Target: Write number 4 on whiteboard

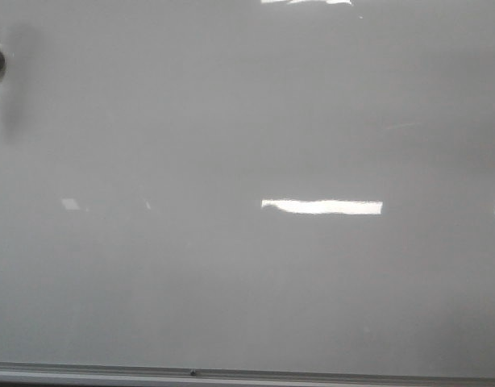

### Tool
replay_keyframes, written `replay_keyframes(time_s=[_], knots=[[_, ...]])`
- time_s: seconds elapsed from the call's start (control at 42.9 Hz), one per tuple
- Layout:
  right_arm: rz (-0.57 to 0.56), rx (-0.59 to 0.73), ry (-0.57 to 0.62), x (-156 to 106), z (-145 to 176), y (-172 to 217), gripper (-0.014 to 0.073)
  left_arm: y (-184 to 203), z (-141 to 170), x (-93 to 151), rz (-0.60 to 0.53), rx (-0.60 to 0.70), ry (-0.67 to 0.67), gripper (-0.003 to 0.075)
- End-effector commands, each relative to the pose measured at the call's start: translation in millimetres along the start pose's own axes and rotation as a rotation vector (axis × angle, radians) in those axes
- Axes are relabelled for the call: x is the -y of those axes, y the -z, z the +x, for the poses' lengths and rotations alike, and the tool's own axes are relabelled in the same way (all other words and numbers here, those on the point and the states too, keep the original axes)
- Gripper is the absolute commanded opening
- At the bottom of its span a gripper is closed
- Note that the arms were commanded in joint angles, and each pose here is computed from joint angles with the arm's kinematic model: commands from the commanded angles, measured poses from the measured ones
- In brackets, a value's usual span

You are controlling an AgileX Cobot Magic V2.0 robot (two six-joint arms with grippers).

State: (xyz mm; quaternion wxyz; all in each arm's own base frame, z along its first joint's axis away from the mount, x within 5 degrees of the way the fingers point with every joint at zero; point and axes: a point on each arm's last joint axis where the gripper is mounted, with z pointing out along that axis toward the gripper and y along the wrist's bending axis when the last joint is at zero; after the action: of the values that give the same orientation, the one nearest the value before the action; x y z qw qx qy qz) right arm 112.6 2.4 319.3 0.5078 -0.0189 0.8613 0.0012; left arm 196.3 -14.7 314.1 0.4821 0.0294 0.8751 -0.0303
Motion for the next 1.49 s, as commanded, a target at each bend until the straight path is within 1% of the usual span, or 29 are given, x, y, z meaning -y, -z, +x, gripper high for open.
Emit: replay_keyframes(time_s=[0.0, 0.327, 0.49, 0.817, 0.957, 1.073, 1.167, 1.354, 1.47], knots=[[0.001, 0.095, 0.007, 0, -16, 5, 0.0610, -9, -25, 0, -0.001, 0.108, 0.016, 0.0543], [0.000, 0.089, 0.007, 0, -15, 5, 0.0610, -63, -36, -2, -0.009, 0.060, 0.019, 0.0543], [0.000, 0.089, 0.007, 0, -15, 5, 0.0610, -85, -39, -3, -0.014, 0.065, 0.020, 0.0543], [0.000, 0.088, 0.007, 0, -15, 4, 0.0610, -115, -45, -5, -0.021, 0.097, 0.021, 0.0543], [0.000, 0.081, 0.007, 0, -14, 4, 0.0610, -126, -45, -5, -0.020, 0.066, 0.021, 0.0543], [0.000, 0.080, 0.007, 0, -14, 4, 0.0610, -129, -44, -5, -0.020, 0.055, 0.021, 0.0539], [0.000, 0.080, 0.007, 0, -14, 4, 0.0610, -129, -44, -5, -0.020, 0.055, 0.021, 0.0481], [0.000, 0.080, 0.007, 0, -14, 4, 0.0610, -129, -44, -5, -0.020, 0.057, 0.021, 0.0302], [0.000, 0.080, 0.007, 0, -14, 4, 0.0610, -129, -44, -5, -0.020, 0.057, 0.021, 0.0228]])
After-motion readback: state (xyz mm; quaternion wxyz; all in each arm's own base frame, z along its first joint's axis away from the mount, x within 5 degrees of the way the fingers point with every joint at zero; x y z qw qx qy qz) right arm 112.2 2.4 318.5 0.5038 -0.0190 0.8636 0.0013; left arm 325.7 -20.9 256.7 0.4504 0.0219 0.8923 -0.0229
